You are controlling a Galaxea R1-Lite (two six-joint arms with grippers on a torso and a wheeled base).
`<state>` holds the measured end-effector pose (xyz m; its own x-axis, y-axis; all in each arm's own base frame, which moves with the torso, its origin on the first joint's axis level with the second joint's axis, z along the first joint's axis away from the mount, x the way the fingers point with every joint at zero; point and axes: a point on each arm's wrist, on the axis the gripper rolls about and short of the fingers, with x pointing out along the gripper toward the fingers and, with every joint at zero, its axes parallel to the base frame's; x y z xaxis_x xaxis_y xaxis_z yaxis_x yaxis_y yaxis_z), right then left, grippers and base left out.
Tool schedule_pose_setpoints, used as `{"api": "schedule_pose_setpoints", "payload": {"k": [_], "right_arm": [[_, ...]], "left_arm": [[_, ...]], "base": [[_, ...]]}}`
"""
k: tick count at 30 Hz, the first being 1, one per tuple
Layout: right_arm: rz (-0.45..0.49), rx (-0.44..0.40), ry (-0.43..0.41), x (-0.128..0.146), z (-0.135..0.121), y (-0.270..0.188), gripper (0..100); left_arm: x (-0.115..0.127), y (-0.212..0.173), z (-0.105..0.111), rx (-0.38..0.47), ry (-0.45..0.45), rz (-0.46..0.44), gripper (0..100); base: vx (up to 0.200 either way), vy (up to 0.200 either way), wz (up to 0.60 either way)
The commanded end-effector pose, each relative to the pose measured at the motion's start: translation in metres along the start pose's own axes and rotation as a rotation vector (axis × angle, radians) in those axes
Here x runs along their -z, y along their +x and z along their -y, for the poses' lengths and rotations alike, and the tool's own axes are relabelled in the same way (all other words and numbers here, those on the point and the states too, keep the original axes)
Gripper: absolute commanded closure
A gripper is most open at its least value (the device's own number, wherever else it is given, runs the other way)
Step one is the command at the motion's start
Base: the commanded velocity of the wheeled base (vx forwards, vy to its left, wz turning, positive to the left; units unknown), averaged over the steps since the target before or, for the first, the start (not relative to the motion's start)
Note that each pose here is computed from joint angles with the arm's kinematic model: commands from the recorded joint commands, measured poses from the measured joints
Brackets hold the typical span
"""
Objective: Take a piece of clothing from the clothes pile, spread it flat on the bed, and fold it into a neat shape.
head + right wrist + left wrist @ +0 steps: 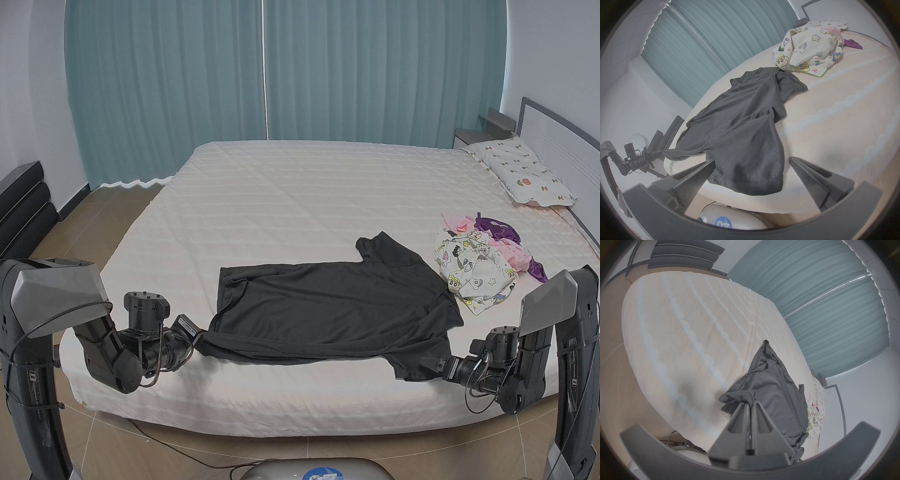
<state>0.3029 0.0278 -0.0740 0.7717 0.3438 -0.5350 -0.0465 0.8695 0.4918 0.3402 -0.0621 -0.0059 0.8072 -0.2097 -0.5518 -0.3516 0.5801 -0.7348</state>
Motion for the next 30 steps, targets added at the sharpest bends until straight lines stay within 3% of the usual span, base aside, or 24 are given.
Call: {"api": "schedule_pose_setpoints", "payload": {"k": [1,8,21,30], "right_arm": [[-0.019,0.000,-0.002,0.005,0.000,0.004,100],[-0.010,0.026,0.006,0.004,0.000,-0.007,100],[-0.075,0.109,0.076,0.013,0.003,-0.073,100],[-0.055,0.116,0.078,0.010,-0.009,-0.104,100]], "left_arm": [[0.000,0.000,0.000,-0.001,0.000,-0.002,100],[0.000,0.000,-0.001,-0.002,-0.001,-0.003,100],[0.003,-0.005,-0.001,-0.004,0.004,-0.014,100],[0.009,-0.034,-0.002,-0.025,0.130,-0.026,100]], "base": [[0.000,0.000,0.00],[0.000,0.000,0.00],[0.000,0.000,0.00],[0.000,0.000,0.00]]}}
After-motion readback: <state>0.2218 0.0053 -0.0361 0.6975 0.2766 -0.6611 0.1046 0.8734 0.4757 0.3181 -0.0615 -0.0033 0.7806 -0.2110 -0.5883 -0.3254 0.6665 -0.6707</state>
